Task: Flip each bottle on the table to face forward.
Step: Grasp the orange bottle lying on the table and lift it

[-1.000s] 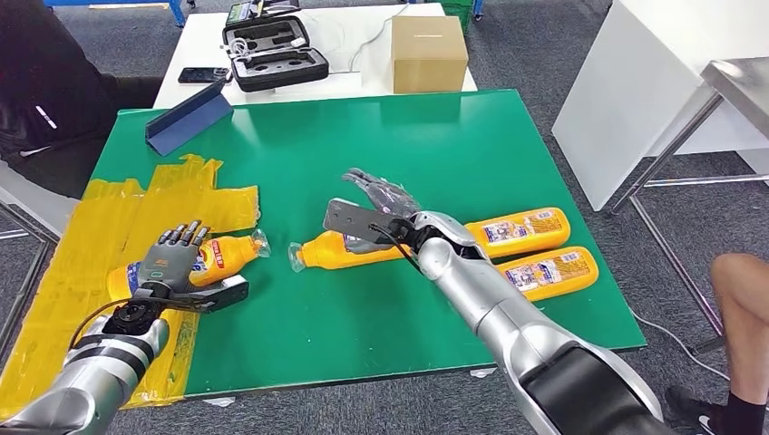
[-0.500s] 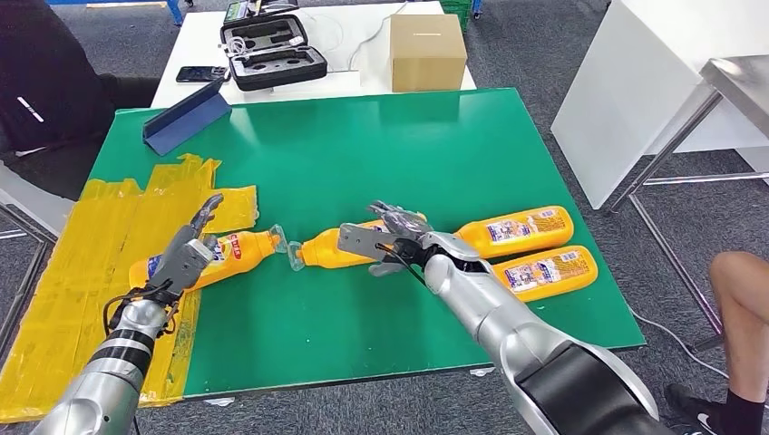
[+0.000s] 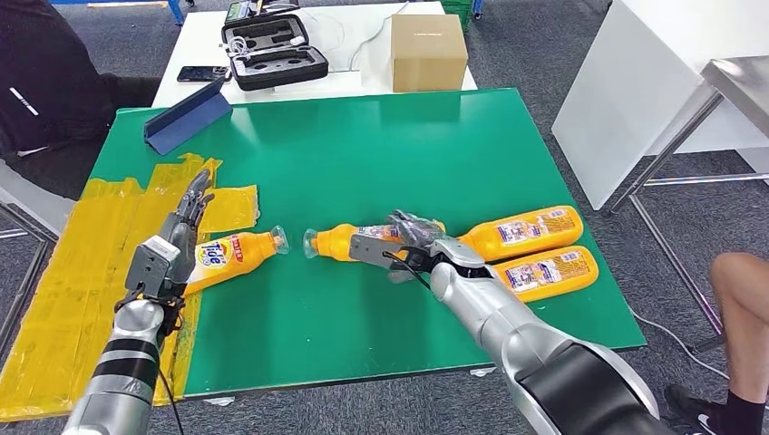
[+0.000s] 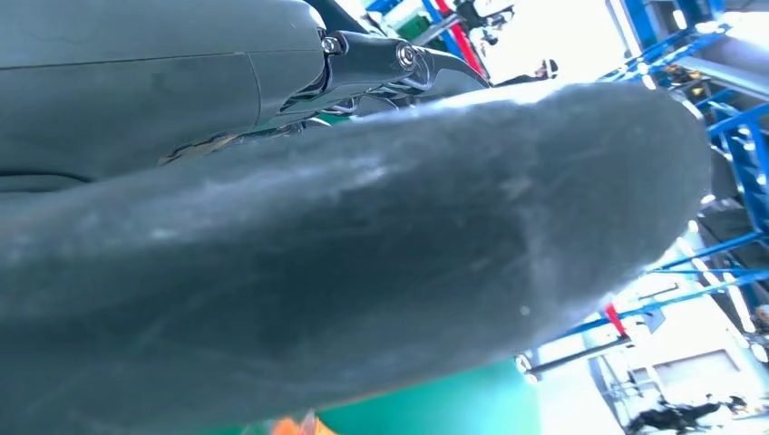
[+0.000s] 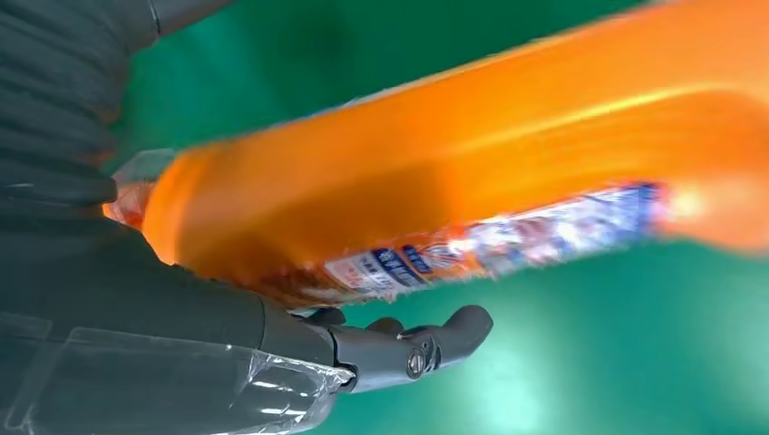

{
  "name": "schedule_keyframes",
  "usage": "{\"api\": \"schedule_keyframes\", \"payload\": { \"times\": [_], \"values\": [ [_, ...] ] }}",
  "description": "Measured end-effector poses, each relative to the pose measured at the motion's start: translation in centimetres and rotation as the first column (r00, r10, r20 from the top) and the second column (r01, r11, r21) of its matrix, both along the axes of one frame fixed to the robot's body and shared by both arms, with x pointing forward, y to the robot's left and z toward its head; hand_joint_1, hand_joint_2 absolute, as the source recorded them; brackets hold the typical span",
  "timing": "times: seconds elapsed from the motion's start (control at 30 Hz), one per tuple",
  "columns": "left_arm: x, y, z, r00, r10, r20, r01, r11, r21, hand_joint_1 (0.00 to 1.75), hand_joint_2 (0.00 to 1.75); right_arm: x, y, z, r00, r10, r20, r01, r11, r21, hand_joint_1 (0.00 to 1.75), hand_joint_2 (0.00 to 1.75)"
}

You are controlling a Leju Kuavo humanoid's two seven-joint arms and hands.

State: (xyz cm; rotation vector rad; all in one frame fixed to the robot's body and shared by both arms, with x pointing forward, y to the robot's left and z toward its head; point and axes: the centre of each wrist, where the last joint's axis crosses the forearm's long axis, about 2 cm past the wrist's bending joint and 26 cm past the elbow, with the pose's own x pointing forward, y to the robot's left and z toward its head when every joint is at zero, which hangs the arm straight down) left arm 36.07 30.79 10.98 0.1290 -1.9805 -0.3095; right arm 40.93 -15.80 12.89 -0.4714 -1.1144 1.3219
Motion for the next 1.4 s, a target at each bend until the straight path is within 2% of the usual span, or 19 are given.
{"api": "schedule_keyframes", "payload": {
  "times": [0.13,0.3,0.43,0.6,0.67,0.73,0.77,0.93,1.1,1.23,1.4],
  "values": [
    [-0.1,-0.5,0.4,1.0,-0.014,0.014,0.014,1.0,-0.016,0.0,0.0,-0.1,-0.6,-0.6,0.999,-0.023,-0.035,0.02,0.994,-0.109,0.0,1.75],
    [-0.1,-0.9,0.6,1.0,-0.021,0.023,0.022,0.999,-0.033,0.0,0.0,-0.1,-0.8,-0.7,0.996,-0.015,-0.093,-0.005,0.977,-0.214,0.09,1.75],
    [-0.1,-1.2,0.6,0.999,-0.026,0.026,0.027,0.999,-0.038,0.0,0.0,-0.1,-0.8,-0.8,0.994,-0.011,-0.109,-0.017,0.967,-0.253,0.87,1.75],
    [0.0,-1.5,0.6,0.999,-0.031,0.029,0.032,0.999,-0.043,0.0,0.0,-0.1,-0.9,-0.8,0.994,-0.007,-0.112,-0.023,0.964,-0.265,0.87,1.75],
    [0.0,-1.5,0.6,0.999,-0.031,0.03,0.032,0.999,-0.043,0.0,0.0,-0.1,-0.9,-0.8,0.994,-0.007,-0.113,-0.023,0.964,-0.266,1.23,1.75],
    [0.0,-1.5,0.6,0.999,-0.031,0.031,0.033,0.999,-0.044,0.0,0.0,-0.1,-0.9,-0.8,0.994,-0.008,-0.113,-0.023,0.964,-0.266,1.66,1.75],
    [0.0,-1.5,0.6,0.999,-0.031,0.031,0.033,0.998,-0.044,0.0,0.0,-0.1,-0.9,-0.8,0.994,-0.008,-0.112,-0.022,0.964,-0.266,1.72,1.75],
    [0.0,-1.6,0.6,0.999,-0.031,0.028,0.033,0.998,-0.054,0.0,0.0,0.0,-0.9,-0.7,0.996,-0.02,-0.082,0.0,0.971,-0.238,1.75,1.75],
    [-0.5,-1.8,0.2,0.999,-0.001,-0.037,-0.003,0.996,-0.089,0.0,0.0,-0.3,-1.2,-1.2,0.998,-0.048,0.04,0.051,0.996,-0.075,1.75,1.75],
    [-1.7,-2.0,-0.7,0.997,-0.012,-0.081,-0.001,0.986,-0.167,0.0,1.75,-0.6,-1.0,-1.2,0.978,-0.078,0.195,0.055,0.991,0.12,1.75,1.75],
    [-3.9,-2.2,-2.4,0.982,-0.097,-0.165,0.035,0.939,-0.341,0.0,1.75,-0.7,0.0,0.4,0.913,-0.146,0.38,0.011,0.943,0.334,1.75,1.75]
  ]
}}
